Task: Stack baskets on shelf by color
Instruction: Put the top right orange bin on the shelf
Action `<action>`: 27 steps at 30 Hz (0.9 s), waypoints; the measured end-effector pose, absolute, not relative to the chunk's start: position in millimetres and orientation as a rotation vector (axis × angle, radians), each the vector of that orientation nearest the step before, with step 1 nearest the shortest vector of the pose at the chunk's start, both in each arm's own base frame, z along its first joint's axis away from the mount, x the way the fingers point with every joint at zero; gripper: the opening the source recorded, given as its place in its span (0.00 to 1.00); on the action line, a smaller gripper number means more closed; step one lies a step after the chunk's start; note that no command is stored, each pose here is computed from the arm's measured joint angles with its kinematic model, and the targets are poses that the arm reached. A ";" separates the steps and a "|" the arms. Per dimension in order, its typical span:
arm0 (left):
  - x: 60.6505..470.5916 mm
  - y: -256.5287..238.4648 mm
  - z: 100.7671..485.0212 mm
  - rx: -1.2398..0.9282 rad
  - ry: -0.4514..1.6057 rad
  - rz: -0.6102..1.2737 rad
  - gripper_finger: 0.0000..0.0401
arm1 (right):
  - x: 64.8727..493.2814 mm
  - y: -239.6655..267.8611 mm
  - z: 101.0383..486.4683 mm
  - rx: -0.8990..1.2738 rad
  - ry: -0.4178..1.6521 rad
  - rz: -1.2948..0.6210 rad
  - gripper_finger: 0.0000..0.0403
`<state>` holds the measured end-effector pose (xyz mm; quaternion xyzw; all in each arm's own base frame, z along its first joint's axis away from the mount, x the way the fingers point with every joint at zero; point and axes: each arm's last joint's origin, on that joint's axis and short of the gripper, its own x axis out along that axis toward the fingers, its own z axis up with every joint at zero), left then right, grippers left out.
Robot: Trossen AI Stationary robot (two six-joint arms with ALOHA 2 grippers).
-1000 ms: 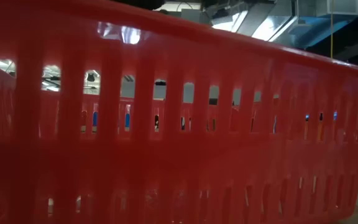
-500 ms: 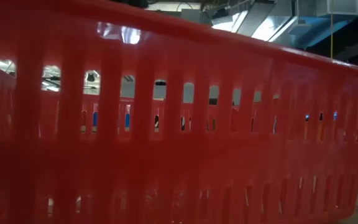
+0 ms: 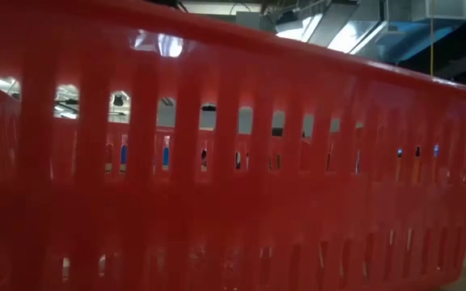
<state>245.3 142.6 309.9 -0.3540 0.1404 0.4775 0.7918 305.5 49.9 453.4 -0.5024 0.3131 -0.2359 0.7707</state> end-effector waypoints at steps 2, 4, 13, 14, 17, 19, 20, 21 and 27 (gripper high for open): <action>249.7 143.8 303.1 -0.787 0.323 1.034 0.00 | 305.5 49.9 453.4 -1.074 0.674 -0.516 0.25; 253.0 144.7 294.7 -0.811 0.364 1.047 0.00 | 305.4 49.9 453.4 -1.071 0.673 -0.517 0.25; 263.0 152.0 272.0 -0.851 0.438 1.097 0.00 | 305.5 49.9 453.2 -1.071 0.674 -0.517 0.25; 264.0 152.5 269.3 -0.851 0.451 1.101 0.00 | 305.6 49.9 453.1 -1.071 0.674 -0.517 0.25; 268.0 154.4 261.4 -0.854 0.477 1.111 0.00 | 305.5 49.9 453.1 -1.071 0.674 -0.517 0.25; 270.3 155.7 256.2 -0.855 0.495 1.118 0.00 | 305.5 49.9 453.1 -1.071 0.674 -0.517 0.25; 271.6 156.4 253.4 -0.856 0.504 1.121 0.00 | 305.6 49.9 453.1 -1.071 0.674 -0.517 0.25; 273.0 157.2 250.7 -0.860 0.510 1.126 0.00 | 305.6 49.9 453.1 -1.071 0.674 -0.517 0.25; 280.0 160.7 235.6 -0.880 0.547 1.140 0.00 | 305.7 50.0 452.8 -1.072 0.675 -0.516 0.25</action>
